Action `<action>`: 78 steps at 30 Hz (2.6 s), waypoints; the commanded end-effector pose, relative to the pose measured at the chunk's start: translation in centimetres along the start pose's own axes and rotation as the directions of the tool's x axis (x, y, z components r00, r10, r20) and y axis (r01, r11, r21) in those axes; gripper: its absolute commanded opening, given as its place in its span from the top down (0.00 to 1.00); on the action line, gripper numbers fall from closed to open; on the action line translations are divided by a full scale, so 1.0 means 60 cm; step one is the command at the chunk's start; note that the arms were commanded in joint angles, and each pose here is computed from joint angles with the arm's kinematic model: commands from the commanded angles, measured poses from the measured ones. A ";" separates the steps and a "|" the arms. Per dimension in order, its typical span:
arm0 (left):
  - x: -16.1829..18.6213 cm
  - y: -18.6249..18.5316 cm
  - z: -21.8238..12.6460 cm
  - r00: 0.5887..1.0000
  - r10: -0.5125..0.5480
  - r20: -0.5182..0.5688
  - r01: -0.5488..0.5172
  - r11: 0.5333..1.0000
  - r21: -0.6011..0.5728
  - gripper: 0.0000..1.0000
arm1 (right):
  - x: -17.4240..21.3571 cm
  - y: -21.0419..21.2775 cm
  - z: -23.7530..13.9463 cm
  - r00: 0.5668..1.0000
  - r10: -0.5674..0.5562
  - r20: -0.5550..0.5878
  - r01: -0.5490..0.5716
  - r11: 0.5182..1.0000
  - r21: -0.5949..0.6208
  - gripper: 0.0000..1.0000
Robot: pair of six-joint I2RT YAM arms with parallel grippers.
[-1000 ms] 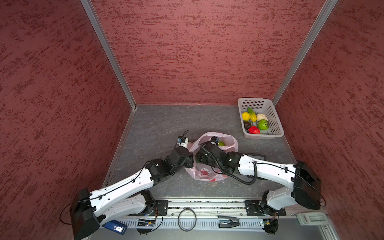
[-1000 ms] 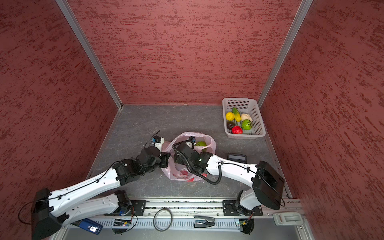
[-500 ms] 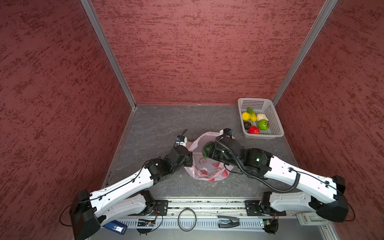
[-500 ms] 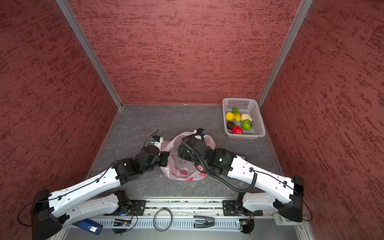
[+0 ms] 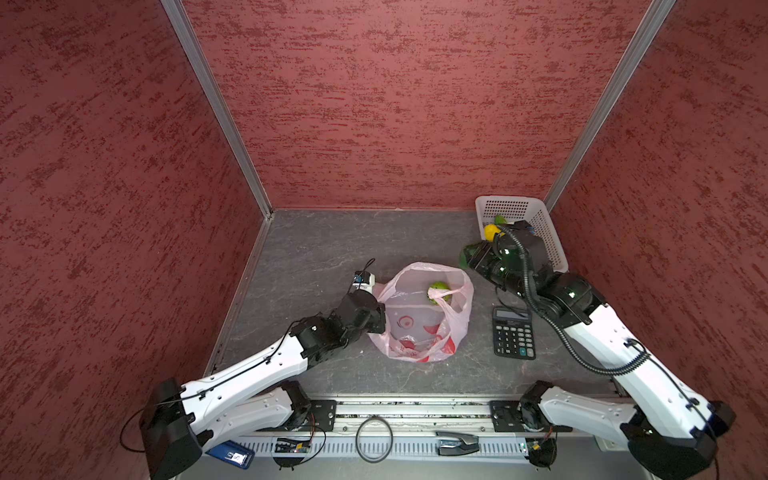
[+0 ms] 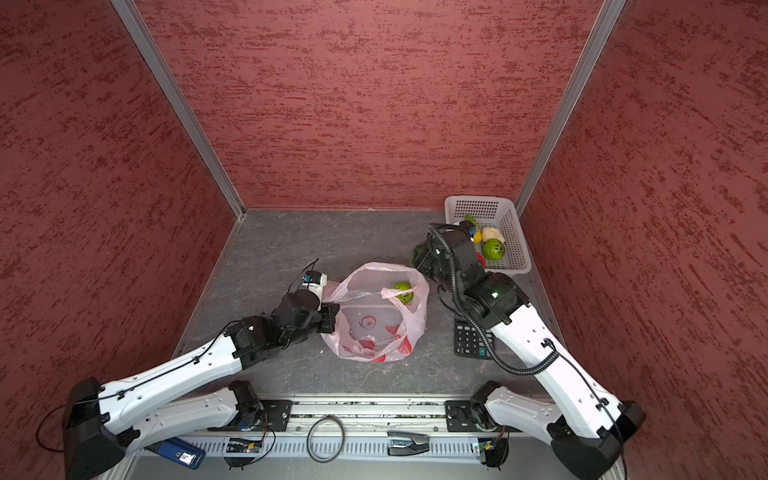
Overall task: Untie the knot of the plastic bag and take out the fruit
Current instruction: 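Lift the dark green fruit out and carry it over the basket, then open the right gripper to drop the dark green fruit into the basket, then move the right gripper back over the bag and lower it inside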
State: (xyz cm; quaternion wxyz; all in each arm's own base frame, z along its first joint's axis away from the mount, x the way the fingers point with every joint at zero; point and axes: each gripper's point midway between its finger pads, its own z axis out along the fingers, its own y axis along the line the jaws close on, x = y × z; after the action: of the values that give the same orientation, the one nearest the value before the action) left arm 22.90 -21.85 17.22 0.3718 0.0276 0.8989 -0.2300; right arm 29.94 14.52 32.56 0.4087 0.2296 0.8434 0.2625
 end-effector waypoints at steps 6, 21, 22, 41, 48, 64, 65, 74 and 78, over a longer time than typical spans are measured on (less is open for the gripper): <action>-0.008 -0.007 -0.001 1.000 -0.002 0.011 0.002 1.000 0.013 1.00 | -0.102 -0.109 0.080 0.993 -0.029 0.111 0.019 0.996 0.087 0.52; -0.005 -0.001 -0.005 1.000 -0.016 0.009 0.016 1.000 0.002 1.00 | -0.236 -0.322 0.278 0.975 0.068 0.209 -0.119 0.962 0.245 0.52; -0.005 0.001 -0.006 1.000 -0.017 0.010 0.017 1.000 0.000 1.00 | -0.242 -0.328 0.289 0.977 0.065 0.205 -0.117 0.960 0.253 0.52; -0.015 -0.001 -0.011 0.999 -0.025 0.029 0.024 1.000 0.018 1.00 | -0.251 -0.398 0.363 0.986 0.070 0.148 -0.123 0.917 0.380 0.18; -0.013 -0.002 -0.010 0.999 -0.022 0.027 0.021 0.999 0.024 1.00 | -0.253 -0.383 0.345 0.987 0.063 0.150 -0.114 0.926 0.361 0.14; -0.016 -0.008 -0.020 0.998 -0.015 0.054 0.012 0.998 0.056 1.00 | -0.118 -0.189 0.202 0.998 0.011 -0.060 -0.001 0.989 0.151 0.13; -0.016 -0.009 -0.019 0.998 -0.015 0.054 0.011 0.998 0.059 1.00 | -0.101 -0.169 0.184 0.997 0.004 -0.079 0.006 0.992 0.129 0.13; -0.016 -0.025 -0.010 1.000 0.001 0.030 -0.003 0.997 0.075 1.00 | 0.038 -0.030 0.044 0.974 -0.043 -0.223 0.036 0.999 -0.038 0.13; -0.016 -0.028 -0.009 1.000 0.003 0.021 -0.005 0.997 0.075 1.00 | 0.089 0.016 -0.002 0.957 -0.083 -0.278 0.059 0.994 -0.095 0.14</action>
State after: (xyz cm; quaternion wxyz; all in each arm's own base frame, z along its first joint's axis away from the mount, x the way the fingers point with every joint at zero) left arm 22.72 -22.28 17.49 0.3712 0.0312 0.8937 -0.2500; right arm 29.14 17.81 30.09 0.3288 0.1274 0.8804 0.3171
